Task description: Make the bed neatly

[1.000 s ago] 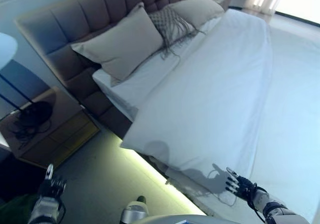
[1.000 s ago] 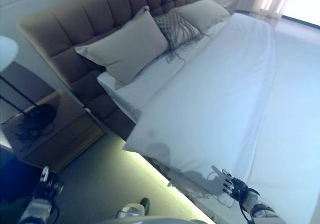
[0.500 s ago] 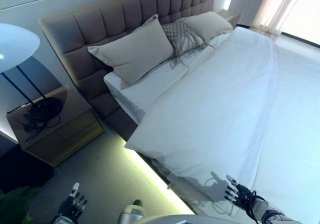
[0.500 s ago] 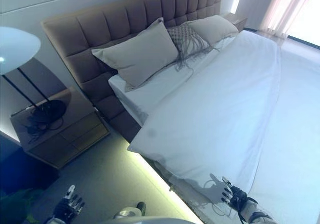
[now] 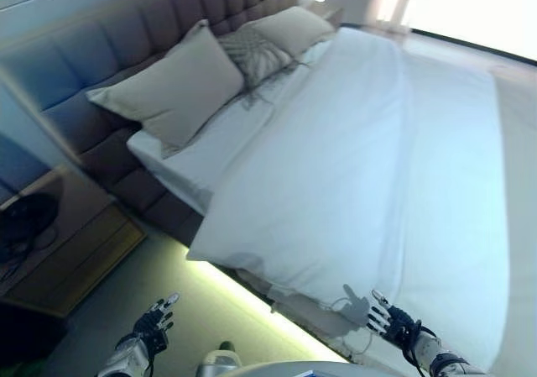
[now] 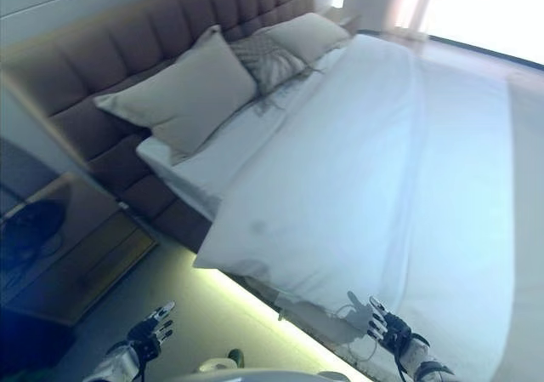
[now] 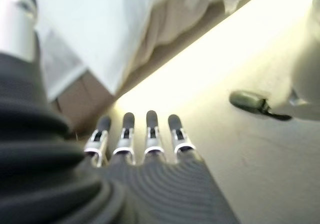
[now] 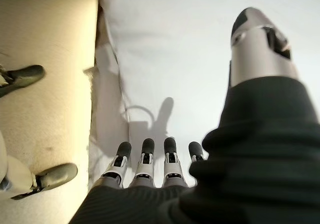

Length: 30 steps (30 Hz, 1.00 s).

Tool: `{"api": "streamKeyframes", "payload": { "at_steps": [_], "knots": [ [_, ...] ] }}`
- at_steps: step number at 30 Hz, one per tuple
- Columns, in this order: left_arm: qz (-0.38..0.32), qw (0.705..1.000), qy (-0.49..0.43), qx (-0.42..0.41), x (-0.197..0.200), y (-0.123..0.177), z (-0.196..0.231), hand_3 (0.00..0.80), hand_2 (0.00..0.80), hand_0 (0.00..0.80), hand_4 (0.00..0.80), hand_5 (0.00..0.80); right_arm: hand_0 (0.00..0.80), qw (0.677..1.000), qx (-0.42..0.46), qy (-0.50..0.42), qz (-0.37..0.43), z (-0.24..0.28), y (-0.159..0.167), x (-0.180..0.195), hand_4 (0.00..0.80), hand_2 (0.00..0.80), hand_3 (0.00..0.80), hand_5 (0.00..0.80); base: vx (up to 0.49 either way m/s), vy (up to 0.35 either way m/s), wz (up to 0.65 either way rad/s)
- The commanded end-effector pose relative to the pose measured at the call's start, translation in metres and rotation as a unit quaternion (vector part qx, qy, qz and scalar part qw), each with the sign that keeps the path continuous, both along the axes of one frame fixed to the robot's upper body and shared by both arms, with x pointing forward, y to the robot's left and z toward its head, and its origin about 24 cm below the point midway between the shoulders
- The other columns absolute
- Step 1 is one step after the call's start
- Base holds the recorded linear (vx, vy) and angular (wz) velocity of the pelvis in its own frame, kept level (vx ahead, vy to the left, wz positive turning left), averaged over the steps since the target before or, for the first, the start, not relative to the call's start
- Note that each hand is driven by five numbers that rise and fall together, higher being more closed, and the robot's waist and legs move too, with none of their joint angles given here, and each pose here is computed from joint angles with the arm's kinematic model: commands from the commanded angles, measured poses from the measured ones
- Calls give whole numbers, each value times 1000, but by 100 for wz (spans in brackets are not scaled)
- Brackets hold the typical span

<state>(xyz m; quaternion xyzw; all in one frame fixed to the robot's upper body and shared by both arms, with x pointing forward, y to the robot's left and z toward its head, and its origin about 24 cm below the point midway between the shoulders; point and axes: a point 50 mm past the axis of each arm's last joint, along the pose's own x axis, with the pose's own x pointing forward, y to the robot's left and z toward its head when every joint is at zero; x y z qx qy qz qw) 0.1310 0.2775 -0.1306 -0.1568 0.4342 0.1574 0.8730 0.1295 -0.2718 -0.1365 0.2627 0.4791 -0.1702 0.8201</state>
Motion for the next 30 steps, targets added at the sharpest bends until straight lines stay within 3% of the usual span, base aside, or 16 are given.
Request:
{"api": "streamKeyframes", "payload": {
  "at_steps": [1, 5, 9, 15, 22, 30],
  "knots": [
    [-48, 999, 8, 7, 25, -18, -1, 0, 0, 0, 0, 0, 0, 1000, -21, -2, -3, 3, -1, 13, 0, 0, 0, 0, 107, -77, -53],
    [-74, 997, 36, 8, 18, -32, -9, 0, 0, 0, 0, 0, 0, 999, 10, 24, -21, -6, 8, -3, 0, 0, 0, 0, 113, -120, -63],
    [-27, 998, 53, -28, 0, -37, -18, 0, 0, 0, 0, 0, 0, 998, 26, 28, -42, -15, 22, -16, 0, 0, 0, 0, 107, -194, -72],
    [18, 997, 46, -52, -8, -41, -22, 0, 0, 0, 0, 0, 0, 998, 35, 8, -57, -19, 32, -22, 0, 0, 0, 0, 129, -258, -14],
    [33, 998, 40, -47, -5, -41, -21, 0, 0, 0, 0, 0, 0, 1000, -5, -10, -21, -9, 22, 1, 0, 0, 0, 0, 93, -209, -16],
    [39, 995, -36, -88, 17, -60, -12, 0, 0, 0, 0, 0, 0, 999, -23, 6, -37, -5, 9, 5, 0, 0, 0, 0, 148, 107, -41]
  ]
}}
